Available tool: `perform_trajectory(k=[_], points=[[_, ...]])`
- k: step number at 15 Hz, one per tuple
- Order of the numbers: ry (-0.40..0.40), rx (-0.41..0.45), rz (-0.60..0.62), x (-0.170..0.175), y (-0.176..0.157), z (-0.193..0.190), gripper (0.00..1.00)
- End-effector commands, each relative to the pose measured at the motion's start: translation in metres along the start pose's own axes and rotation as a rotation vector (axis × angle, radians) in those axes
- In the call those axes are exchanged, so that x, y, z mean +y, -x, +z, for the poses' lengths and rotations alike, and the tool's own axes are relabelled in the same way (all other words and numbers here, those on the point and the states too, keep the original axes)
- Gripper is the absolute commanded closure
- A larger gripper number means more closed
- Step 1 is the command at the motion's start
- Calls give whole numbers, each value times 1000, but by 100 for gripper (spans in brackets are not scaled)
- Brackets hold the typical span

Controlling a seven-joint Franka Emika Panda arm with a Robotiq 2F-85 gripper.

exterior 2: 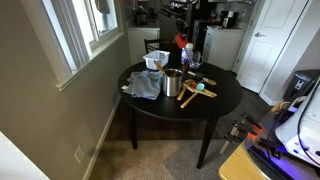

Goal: Remove the orange spatula from the silver tin and put it on the table

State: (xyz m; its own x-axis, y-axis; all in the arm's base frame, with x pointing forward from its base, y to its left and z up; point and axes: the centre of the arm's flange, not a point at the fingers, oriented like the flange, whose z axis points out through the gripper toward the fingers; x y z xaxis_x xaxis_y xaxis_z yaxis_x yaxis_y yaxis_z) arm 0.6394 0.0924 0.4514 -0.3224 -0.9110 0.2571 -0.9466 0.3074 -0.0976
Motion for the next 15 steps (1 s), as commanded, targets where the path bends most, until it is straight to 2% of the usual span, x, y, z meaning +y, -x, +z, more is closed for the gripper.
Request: perform_trajectory(k=[1,3,7,11,15], points=[[40,22,25,11,-18,47,92],[56,34,40,13,-28,72,92],[96,57,99,13,-71,114,92],[100,47,177,10,-109,148,92],[112,50,215,-3,-110,161,92]])
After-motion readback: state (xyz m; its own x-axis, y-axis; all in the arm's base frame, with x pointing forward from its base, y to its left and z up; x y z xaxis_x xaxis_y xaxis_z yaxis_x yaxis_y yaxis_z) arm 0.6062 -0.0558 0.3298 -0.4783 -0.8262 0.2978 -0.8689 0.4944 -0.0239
